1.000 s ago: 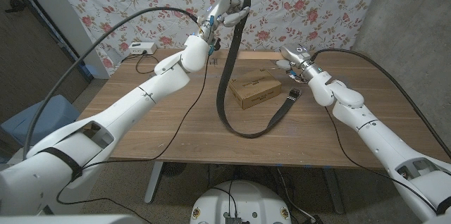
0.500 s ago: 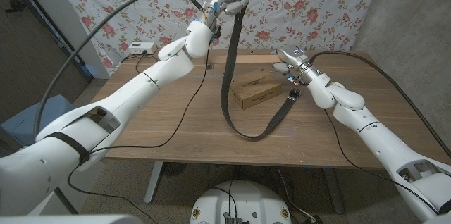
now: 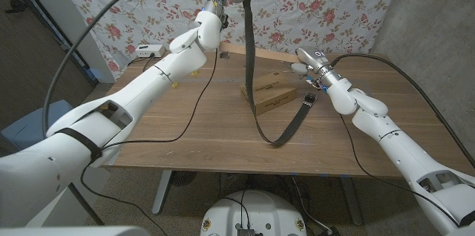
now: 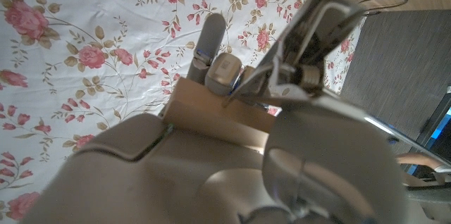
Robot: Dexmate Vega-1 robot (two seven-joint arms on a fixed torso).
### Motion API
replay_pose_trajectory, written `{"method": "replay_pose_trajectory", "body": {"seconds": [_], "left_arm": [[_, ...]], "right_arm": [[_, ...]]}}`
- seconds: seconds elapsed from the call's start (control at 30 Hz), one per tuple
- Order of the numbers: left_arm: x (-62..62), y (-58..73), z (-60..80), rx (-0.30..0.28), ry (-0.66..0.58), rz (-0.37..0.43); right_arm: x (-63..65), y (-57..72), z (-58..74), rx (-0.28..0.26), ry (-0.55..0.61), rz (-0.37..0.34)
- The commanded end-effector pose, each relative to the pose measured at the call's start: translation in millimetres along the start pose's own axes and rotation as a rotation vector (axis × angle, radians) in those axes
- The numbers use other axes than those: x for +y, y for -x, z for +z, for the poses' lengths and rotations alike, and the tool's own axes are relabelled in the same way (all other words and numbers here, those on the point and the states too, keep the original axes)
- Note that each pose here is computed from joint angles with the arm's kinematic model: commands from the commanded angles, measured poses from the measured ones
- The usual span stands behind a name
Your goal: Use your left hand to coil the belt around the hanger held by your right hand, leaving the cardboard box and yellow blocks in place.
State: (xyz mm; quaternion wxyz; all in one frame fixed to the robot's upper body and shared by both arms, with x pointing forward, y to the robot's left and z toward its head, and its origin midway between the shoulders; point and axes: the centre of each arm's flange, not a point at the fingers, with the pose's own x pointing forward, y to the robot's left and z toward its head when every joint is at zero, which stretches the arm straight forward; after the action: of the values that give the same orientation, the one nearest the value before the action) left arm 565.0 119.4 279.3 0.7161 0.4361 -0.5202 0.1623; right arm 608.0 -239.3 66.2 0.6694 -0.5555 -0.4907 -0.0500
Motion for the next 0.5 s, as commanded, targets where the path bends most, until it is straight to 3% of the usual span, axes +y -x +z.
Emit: {"method": "replay_pose_trajectory", "body": {"seconds": [0.03, 0.2, 0.27, 0.5], "left_arm": [[5.5, -13.1, -17.2, 0.074, -0.119, 0.028], [6.4, -14.0, -32.7, 0.131, -0.193, -0.007], [1.5, -11.9, -42.3, 0.156, -0.229, -0.034], [-16.0, 0.3, -54.7, 0.163, -0.311, -0.107]], "right_arm": [[-6.4, 1.1, -4.7, 0.004, -0.145, 0.001], [-9.0, 1.7, -6.3, 0.003, -0.214, -0.015], [-13.6, 0.0, -5.3, -0.002, -0.268, -0.026], [-22.1, -5.1, -7.0, -0.010, -0.435, -0.050]]}}
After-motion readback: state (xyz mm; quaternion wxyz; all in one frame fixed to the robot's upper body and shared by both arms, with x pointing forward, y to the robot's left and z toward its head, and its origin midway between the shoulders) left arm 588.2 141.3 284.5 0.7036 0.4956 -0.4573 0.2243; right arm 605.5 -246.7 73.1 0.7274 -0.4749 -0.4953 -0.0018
